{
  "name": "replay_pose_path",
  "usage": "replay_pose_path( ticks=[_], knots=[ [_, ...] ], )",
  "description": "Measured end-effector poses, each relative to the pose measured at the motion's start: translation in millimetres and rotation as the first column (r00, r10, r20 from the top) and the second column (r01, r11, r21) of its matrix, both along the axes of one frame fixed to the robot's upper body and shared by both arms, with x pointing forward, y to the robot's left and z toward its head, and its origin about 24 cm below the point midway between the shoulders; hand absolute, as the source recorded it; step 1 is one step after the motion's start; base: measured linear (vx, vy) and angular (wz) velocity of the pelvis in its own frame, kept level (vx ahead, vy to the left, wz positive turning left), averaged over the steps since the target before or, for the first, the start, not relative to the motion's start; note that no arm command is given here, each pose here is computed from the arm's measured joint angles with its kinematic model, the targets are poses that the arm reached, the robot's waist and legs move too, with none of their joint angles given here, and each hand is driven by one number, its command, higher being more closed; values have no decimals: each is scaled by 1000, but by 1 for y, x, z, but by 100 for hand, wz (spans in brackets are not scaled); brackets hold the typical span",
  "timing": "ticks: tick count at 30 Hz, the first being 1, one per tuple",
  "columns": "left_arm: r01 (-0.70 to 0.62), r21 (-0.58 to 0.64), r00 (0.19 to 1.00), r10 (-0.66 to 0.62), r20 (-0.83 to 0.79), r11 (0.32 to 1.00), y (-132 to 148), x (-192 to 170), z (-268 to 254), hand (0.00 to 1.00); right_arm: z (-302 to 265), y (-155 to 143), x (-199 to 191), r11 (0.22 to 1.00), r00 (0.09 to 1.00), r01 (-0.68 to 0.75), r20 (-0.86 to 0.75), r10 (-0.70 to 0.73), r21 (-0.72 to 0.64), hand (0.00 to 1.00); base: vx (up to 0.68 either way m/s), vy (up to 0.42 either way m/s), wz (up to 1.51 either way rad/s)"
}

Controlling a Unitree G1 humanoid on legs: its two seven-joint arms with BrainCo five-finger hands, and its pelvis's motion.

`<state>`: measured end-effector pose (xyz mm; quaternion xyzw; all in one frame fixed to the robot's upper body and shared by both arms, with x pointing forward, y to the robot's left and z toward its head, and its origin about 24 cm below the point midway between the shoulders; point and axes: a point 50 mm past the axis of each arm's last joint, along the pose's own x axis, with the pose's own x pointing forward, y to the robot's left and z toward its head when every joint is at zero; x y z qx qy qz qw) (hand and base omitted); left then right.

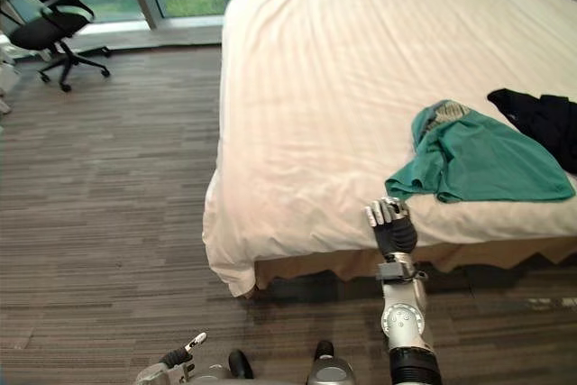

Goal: Tidy the bed and pick cloth on bed and put in laundry

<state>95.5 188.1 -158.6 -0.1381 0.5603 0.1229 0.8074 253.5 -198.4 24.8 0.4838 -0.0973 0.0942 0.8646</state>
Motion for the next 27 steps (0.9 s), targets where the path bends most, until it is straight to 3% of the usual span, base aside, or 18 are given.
replay_pose_path(
  ticks=[6, 11, 13, 20, 24, 27],
  knots=[
    [60, 17, 998, -60, 17, 998, -3, 1, -1, 0, 23, 55, 32, 983, 985, -171, 9, 171, 74, 100, -37, 6, 13],
    [113, 5, 975, -112, 192, 994, -13, 61, 17, 0, 138, 83, 105, 990, 963, -144, 232, 136, 15, 100, -119, -3, 13],
    [113, 14, 955, -112, 274, 994, -13, 87, 29, 0, 173, 80, 116, 994, 945, -114, 307, 109, -3, 100, -77, -21, 22],
    [69, 5, 898, -64, 436, 998, -21, 143, 57, 0, 215, 47, 131, 999, 933, 34, 357, -36, 12, 100, 19, -27, 12],
    [40, 8, 853, -38, 521, 999, -34, 169, 77, 0, 226, 31, 128, 990, 909, 114, 394, -138, 83, 100, -2, 4, 4],
    [-12, -5, 834, 13, 551, 1000, -39, 177, 85, 0, 227, 35, 118, 984, 882, 92, 447, -150, 150, 100, -62, -37, -12]
  ],
)
